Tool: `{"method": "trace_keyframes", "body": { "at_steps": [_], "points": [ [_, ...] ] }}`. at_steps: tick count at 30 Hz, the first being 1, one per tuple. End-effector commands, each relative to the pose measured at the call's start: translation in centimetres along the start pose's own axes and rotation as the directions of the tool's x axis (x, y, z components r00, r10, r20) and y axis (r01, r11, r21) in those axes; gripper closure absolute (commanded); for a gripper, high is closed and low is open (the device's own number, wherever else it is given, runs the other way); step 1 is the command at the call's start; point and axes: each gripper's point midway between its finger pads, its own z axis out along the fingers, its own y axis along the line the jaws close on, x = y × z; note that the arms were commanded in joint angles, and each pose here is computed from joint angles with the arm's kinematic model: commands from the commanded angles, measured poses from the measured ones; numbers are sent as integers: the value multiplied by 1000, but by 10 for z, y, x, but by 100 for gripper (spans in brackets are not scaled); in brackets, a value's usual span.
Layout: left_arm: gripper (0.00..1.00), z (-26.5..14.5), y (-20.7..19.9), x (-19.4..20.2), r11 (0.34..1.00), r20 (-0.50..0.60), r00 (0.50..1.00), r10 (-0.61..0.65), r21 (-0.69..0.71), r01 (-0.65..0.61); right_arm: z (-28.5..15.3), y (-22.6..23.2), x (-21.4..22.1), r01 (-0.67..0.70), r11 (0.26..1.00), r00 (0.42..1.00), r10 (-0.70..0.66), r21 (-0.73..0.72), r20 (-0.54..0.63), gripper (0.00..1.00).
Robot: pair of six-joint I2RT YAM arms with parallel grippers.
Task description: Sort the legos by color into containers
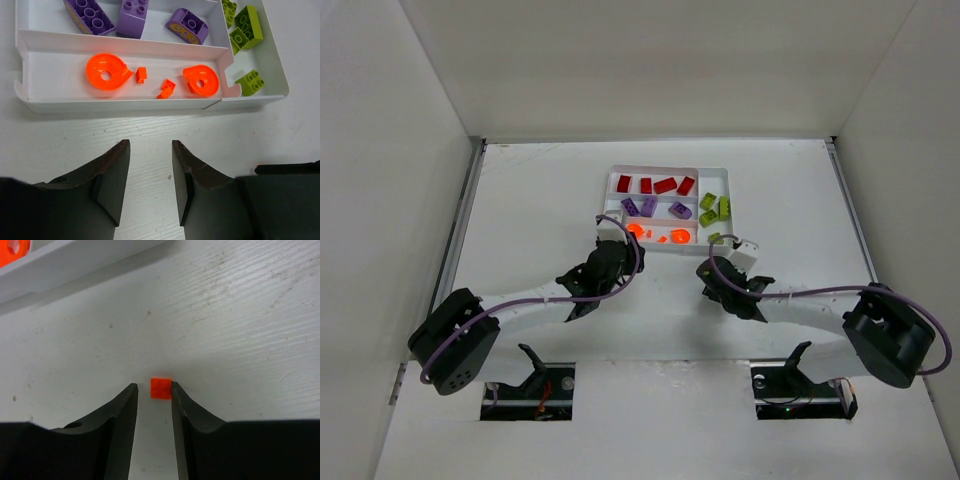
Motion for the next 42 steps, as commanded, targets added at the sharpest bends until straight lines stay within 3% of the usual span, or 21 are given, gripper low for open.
{"method": "trace_keyframes", "body": {
  "at_steps": [1, 9, 11, 20, 27, 36, 42],
  "points": [
    [64, -3, -8, -13, 999, 47, 998, -36, 37, 34, -1, 9, -4, 21, 999, 1000, -22, 27, 20, 64],
    [64, -5, -6, -15, 998, 49, 998, -42, 37, 41, -1, 11, 8, 148, 983, 989, -150, 108, 12, 61],
    [64, -6, -7, -17, 998, 57, 997, -47, 43, 44, 1, 7, 10, 184, 972, 982, -189, 149, 14, 65],
    [64, -7, -4, -18, 998, 57, 997, -51, 37, 49, 4, 9, 14, 207, 954, 976, -217, 216, 27, 69],
    [64, -9, -5, -20, 998, 65, 996, -55, 42, 52, 3, 10, 14, 193, 960, 977, -208, 203, 51, 83],
    [64, -14, 7, -32, 996, 107, 990, -88, 26, 86, -28, 42, -17, 123, 991, 981, -130, 57, 146, 83],
    [60, -16, 50, -42, 973, 166, 964, -209, -62, 222, -39, 116, -54, 96, 977, 973, -53, -188, 225, 83]
  ]
}}
